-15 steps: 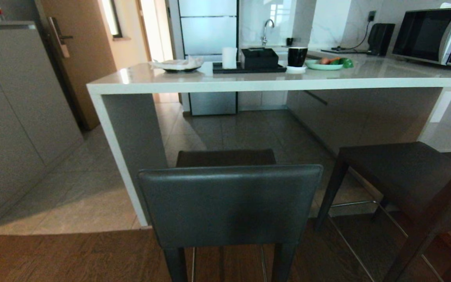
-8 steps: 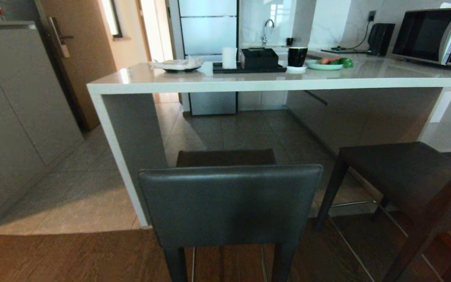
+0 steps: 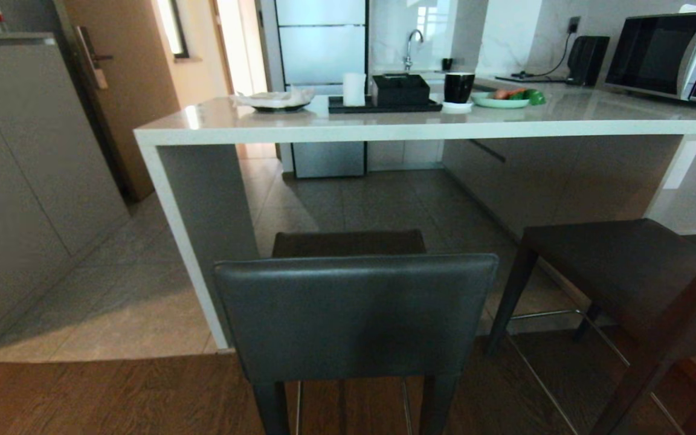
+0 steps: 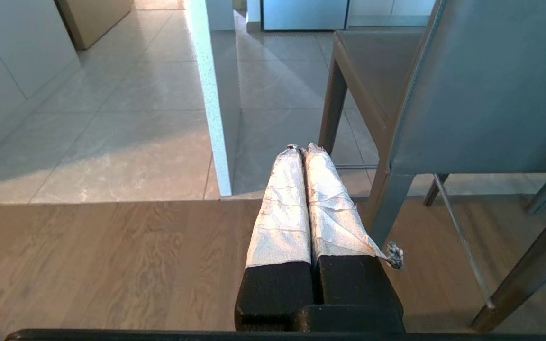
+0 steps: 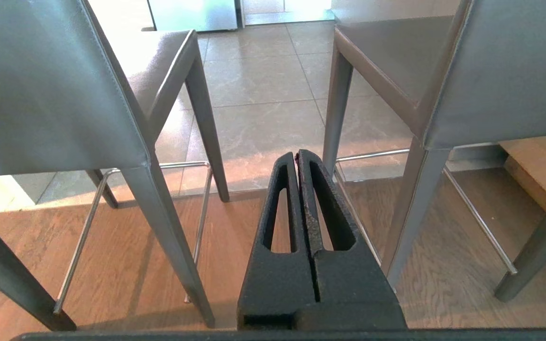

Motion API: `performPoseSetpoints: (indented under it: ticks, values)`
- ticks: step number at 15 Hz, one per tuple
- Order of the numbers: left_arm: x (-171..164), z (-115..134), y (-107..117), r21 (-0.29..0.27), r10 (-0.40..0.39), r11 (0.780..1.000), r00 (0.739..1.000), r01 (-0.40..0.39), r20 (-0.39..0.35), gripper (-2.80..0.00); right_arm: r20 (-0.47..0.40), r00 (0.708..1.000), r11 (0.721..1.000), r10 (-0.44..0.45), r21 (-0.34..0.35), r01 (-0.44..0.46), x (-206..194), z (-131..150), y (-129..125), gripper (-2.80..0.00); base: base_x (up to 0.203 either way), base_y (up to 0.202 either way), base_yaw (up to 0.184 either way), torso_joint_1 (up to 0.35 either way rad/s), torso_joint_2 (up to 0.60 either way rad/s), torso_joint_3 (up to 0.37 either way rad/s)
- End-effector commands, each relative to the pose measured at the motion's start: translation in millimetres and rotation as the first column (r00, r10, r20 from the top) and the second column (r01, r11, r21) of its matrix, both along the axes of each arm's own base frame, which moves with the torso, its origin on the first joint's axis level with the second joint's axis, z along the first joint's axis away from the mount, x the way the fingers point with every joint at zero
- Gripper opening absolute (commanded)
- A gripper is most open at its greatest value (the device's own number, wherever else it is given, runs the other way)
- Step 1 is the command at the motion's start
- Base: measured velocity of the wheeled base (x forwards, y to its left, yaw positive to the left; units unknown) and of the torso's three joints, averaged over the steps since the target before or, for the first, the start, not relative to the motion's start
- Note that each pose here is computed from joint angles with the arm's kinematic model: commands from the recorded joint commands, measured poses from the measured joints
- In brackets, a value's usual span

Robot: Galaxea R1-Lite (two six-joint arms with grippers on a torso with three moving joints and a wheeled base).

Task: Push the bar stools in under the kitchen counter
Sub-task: Push the gray chair back under the dining table

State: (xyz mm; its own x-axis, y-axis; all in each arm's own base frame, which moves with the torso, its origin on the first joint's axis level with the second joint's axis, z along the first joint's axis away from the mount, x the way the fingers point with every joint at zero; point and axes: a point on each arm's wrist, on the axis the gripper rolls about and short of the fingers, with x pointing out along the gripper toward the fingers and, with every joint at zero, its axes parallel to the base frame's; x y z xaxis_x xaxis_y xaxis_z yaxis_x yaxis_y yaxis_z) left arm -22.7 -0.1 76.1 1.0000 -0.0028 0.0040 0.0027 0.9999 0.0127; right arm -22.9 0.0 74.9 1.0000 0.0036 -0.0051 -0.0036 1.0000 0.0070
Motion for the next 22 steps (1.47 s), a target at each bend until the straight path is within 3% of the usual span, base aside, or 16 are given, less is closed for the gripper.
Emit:
performPoseSetpoints:
  ticks: [1,3,6,8,10,13,17,20,22]
  values:
    - [0.0,0.0,0.1,0.003,0.003,1.000,1.000,-0.003,0.000,-2.80,0.001,1.000,1.000,-0.001,-0.003,0.001,0.2,0.0,0.0,-2.80,0.000,0.000,0.000,0.000,0.00,0.000]
    - [-3.5,14.3,0.1,-0.010,0.003,1.000,1.000,-0.003,0.028,-2.80,0.045,0.999,1.000,-0.007,-0.003,0.007,-4.1,19.4,-0.2,-2.80,0.000,0.000,0.000,0.000,0.00,0.000]
    - [8.2,69.7,0.2,-0.099,-0.002,0.995,1.000,0.001,-0.008,-2.80,0.009,1.000,0.999,-0.025,0.031,0.025,8.4,66.5,-0.6,-2.80,0.000,0.000,0.000,0.000,0.00,0.000]
    - [45.0,101.4,-0.1,-0.117,-0.005,0.993,0.998,-0.002,-0.067,-2.80,-0.030,0.999,0.999,-0.031,0.042,0.032,28.4,90.9,-0.7,-2.80,0.000,0.000,0.000,0.000,0.00,0.000]
    - [90.3,116.5,-0.6,-0.097,-0.008,0.995,0.997,0.000,-0.081,-2.80,-0.053,0.998,0.998,-0.034,0.049,0.037,55.0,105.8,-0.7,-2.80,0.000,0.000,0.000,0.000,0.00,0.000]
    - [152.7,111.1,-1.3,-0.077,-0.010,0.997,0.994,0.001,-0.107,-2.80,-0.067,0.997,0.998,-0.035,0.052,0.038,99.3,113.0,-0.6,-2.80,0.000,0.000,0.000,0.000,0.00,0.000]
    - [213.2,82.9,-2.3,-0.063,-0.010,0.998,0.997,0.005,-0.074,-2.80,-0.080,0.996,0.998,-0.026,0.049,0.030,162.5,95.8,0.4,-2.80,0.000,0.000,0.000,0.000,0.00,0.000]
    - [219.3,50.8,-17.4,-0.071,-0.086,0.994,0.988,0.078,-0.131,-2.80,-0.150,0.980,0.991,0.132,0.052,-0.126,172.5,61.7,17.3,-2.80,0.000,0.000,0.000,0.000,0.00,0.000]
    - [224.7,41.0,-27.0,-0.075,-0.129,0.990,0.980,0.119,-0.152,-2.80,-0.180,0.970,0.986,0.166,0.054,-0.159,185.0,54.4,22.4,-2.80,0.000,0.000,0.000,0.000,0.00,0.000]
